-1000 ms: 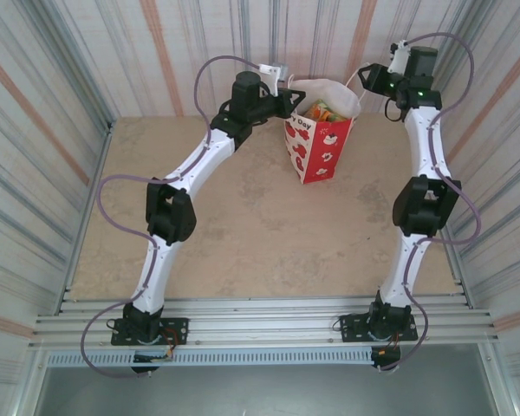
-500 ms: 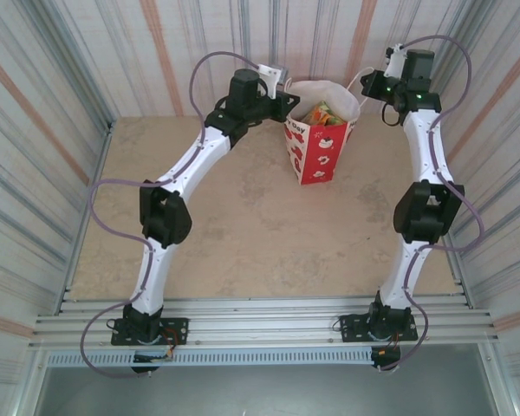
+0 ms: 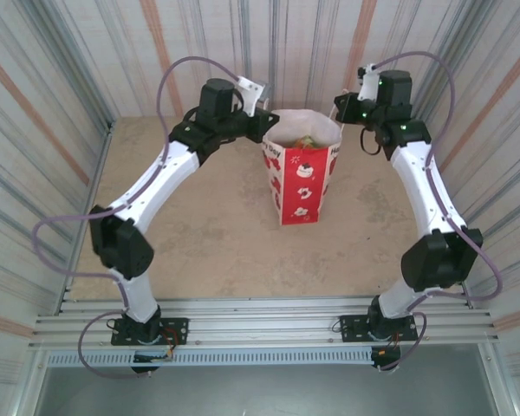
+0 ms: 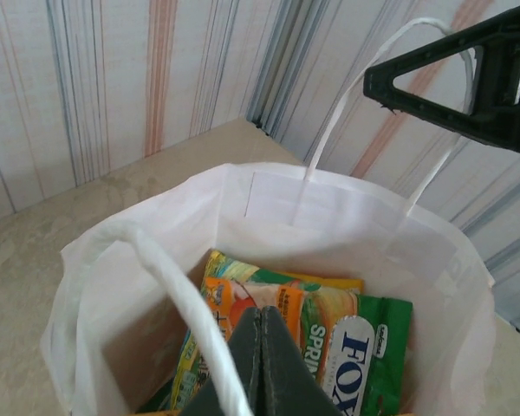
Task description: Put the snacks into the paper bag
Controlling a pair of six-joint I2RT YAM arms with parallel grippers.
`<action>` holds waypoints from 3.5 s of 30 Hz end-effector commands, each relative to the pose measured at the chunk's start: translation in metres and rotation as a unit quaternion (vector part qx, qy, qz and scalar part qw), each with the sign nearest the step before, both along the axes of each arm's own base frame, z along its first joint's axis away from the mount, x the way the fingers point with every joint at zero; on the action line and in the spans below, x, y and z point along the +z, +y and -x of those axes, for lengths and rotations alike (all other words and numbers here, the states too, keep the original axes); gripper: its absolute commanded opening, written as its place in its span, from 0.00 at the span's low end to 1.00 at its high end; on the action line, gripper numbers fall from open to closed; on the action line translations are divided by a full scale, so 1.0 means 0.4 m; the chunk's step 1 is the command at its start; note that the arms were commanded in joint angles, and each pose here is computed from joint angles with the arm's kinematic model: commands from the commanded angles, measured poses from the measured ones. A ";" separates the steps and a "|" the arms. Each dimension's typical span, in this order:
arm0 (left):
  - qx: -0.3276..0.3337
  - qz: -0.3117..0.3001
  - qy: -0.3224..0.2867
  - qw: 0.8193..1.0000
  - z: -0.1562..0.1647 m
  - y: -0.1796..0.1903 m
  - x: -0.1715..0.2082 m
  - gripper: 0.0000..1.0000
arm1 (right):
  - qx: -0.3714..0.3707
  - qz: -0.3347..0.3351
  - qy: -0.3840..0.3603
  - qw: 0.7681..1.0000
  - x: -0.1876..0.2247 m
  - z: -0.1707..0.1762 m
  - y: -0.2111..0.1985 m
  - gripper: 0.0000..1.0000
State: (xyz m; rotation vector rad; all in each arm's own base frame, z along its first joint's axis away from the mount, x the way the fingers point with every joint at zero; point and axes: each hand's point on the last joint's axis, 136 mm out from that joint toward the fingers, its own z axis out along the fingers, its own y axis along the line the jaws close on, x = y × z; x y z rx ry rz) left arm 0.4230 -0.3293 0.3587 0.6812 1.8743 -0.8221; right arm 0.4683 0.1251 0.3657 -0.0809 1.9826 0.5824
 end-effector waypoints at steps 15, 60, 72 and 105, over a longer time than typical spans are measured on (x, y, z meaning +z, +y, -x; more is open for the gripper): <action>0.054 -0.029 -0.062 0.996 0.310 0.278 -0.014 0.07 | 0.041 0.022 -0.070 0.996 0.001 0.288 0.226 0.01; 0.465 -0.174 -0.089 0.863 0.265 0.789 -0.510 0.99 | -0.193 0.137 -0.015 0.971 -0.530 0.347 -0.274 0.73; 0.422 -0.126 -0.126 0.889 0.159 0.800 -0.565 0.99 | -0.187 0.161 -0.033 0.968 -0.635 0.254 -0.324 0.87; 0.392 -0.152 -0.049 0.906 0.070 0.794 -0.668 0.99 | -0.172 0.127 -0.015 0.977 -0.709 0.185 -0.341 0.99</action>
